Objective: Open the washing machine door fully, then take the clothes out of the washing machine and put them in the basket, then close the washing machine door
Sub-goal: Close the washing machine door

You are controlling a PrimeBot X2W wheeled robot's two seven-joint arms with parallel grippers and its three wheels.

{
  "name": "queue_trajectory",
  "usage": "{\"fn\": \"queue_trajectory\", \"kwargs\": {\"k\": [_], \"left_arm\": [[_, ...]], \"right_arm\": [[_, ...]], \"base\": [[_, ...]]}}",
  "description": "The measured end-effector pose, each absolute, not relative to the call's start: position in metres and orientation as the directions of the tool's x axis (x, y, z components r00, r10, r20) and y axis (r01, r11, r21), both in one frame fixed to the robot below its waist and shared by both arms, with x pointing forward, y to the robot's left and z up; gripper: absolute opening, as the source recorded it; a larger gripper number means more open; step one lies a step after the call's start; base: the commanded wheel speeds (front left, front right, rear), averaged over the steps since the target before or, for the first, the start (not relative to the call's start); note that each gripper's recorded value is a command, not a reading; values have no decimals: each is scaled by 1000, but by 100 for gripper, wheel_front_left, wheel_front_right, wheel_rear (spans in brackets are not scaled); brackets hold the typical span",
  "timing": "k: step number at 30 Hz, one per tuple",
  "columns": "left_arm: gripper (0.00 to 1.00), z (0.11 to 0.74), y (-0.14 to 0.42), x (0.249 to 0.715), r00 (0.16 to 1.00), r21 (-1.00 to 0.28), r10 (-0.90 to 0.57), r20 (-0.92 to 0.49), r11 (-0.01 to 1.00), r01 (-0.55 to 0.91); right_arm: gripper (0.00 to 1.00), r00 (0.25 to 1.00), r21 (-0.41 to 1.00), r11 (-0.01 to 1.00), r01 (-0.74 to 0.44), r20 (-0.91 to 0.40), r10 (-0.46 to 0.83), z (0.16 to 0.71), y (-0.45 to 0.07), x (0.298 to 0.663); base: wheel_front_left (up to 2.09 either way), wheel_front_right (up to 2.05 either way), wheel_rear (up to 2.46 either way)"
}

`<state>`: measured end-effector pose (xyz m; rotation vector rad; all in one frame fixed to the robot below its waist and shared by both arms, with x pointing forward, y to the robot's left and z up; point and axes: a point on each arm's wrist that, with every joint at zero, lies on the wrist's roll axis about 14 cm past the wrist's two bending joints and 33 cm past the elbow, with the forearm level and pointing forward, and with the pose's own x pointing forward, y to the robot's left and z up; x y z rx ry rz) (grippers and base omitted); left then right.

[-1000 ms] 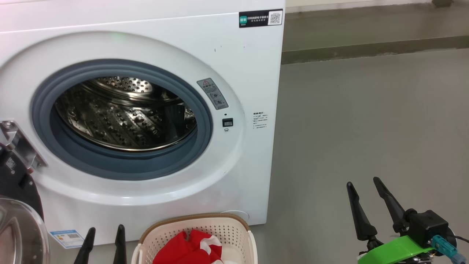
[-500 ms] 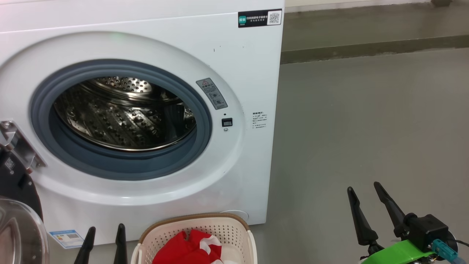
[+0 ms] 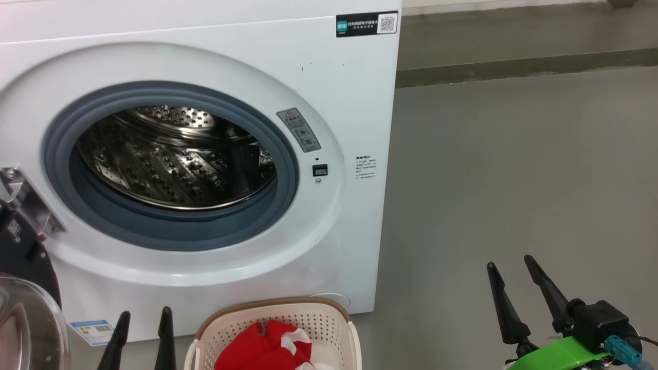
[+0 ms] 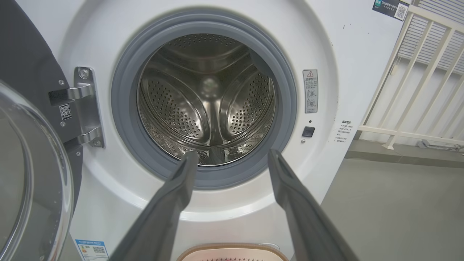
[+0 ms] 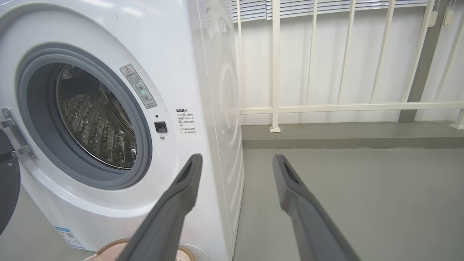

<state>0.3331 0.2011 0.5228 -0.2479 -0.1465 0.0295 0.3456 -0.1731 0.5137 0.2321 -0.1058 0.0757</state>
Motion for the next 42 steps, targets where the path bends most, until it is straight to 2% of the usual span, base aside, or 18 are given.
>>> {"fn": "queue_trajectory", "kwargs": {"k": [11,29,42], "left_arm": [[100,523,202,334,989,-219,45,138,976,-13],[100,524,207,333,988,-220,58,141,975,-26],[100,526,210,330,987,-221,69,148,975,-35]], "right_arm": [[100,993,227,970,-84,103,62,511,-173,347],[100,994,235,970,-68,101,45,510,-177,347],[100,992,233,969,-85,111,60,513,-172,348]], "base": [[-47,47,0],[-168,168,0],[-23,23,0]]}}
